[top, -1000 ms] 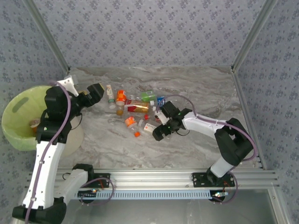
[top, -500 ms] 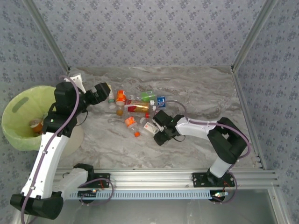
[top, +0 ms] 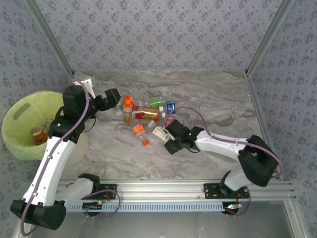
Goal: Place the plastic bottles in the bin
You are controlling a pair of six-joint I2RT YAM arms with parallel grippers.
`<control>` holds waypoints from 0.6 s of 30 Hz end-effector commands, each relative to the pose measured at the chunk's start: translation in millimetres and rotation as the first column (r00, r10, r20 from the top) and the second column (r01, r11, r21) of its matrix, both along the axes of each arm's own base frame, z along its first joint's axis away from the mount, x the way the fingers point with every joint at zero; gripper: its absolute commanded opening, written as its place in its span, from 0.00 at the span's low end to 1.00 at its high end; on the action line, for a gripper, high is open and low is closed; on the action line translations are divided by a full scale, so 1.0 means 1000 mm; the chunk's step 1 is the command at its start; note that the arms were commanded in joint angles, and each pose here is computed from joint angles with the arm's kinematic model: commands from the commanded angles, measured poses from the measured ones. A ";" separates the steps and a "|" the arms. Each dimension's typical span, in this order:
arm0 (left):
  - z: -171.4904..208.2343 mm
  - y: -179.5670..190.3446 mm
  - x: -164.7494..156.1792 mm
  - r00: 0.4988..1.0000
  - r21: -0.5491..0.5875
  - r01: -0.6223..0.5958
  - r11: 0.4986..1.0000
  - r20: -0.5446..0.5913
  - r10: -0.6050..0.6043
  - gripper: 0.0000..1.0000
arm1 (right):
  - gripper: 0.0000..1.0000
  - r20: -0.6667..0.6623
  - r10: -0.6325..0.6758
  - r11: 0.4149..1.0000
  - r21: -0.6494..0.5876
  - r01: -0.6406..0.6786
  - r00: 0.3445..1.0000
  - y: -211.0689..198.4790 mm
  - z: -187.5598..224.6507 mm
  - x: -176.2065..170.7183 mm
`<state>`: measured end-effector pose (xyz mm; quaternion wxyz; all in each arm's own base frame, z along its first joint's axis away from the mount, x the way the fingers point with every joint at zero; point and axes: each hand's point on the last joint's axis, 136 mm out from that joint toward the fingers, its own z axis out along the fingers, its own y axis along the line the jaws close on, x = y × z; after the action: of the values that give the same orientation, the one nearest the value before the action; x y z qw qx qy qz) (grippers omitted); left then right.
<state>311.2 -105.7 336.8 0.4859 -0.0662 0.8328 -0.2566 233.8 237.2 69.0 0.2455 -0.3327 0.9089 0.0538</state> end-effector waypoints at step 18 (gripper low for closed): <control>-0.008 -0.066 0.012 0.988 0.006 0.156 0.988 0.020 -0.156 0.99 | 0.00 0.299 -0.183 0.898 0.439 0.036 0.936 0.043 0.111 0.046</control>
<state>318.5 -164.5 327.5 0.4659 -0.0007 0.8353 -0.2917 270.9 271.7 150.9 0.4201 -0.2662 0.8552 0.1458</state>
